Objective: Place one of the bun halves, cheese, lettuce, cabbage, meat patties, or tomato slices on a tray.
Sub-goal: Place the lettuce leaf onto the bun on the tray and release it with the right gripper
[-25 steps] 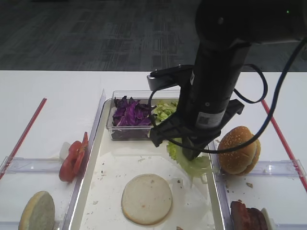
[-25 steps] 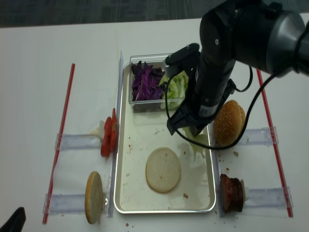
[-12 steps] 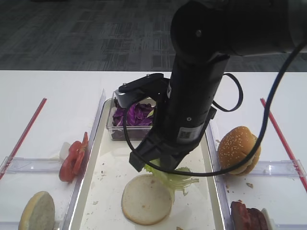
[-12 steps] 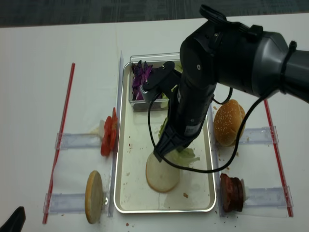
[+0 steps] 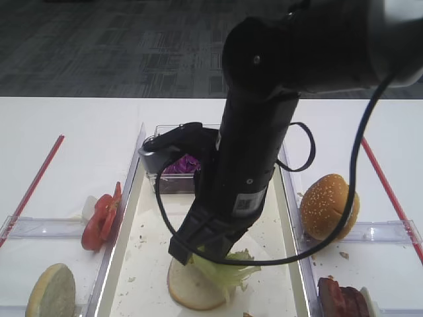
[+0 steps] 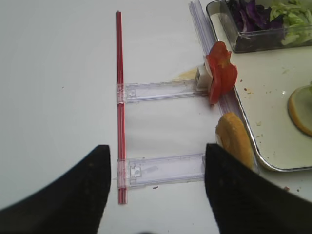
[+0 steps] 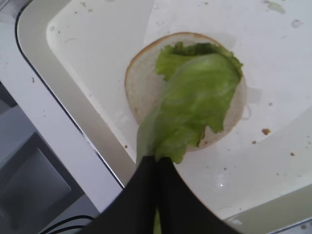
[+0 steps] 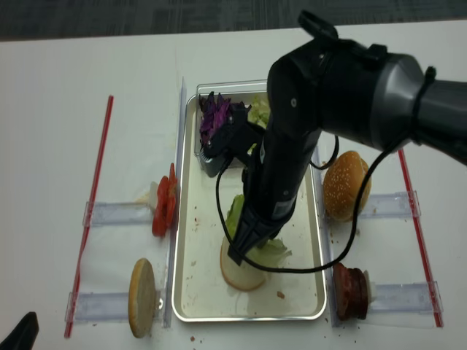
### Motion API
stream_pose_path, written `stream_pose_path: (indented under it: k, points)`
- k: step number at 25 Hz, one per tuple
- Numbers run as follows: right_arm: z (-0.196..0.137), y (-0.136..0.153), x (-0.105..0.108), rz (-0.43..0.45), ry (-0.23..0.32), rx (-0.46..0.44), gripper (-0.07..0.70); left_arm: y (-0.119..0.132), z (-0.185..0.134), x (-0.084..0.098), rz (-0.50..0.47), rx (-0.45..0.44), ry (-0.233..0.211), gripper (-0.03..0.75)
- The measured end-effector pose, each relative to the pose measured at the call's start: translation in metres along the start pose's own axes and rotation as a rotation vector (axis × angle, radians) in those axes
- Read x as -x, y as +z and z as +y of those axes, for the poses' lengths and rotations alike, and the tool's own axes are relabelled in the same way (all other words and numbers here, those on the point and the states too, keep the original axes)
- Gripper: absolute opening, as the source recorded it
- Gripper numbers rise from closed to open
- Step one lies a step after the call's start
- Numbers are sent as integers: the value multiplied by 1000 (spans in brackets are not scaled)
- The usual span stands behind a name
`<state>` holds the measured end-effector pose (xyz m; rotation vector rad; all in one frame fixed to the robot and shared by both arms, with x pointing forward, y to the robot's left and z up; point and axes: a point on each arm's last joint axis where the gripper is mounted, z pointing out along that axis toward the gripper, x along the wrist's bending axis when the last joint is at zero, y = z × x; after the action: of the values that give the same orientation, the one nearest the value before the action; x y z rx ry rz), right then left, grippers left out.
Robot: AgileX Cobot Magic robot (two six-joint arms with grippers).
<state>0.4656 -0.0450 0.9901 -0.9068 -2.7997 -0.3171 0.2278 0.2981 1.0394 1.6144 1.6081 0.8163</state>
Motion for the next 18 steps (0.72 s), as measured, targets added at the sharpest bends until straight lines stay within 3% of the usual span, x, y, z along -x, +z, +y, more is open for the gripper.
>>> stream_pose_path:
  k: [7, 18]
  points:
    - [6, 19, -12, 16, -40, -15, 18, 0, 0, 0, 0, 0, 0, 428]
    - [11, 44, -2, -15, -40, -36, 18, 0, 0, 0, 0, 0, 0, 428]
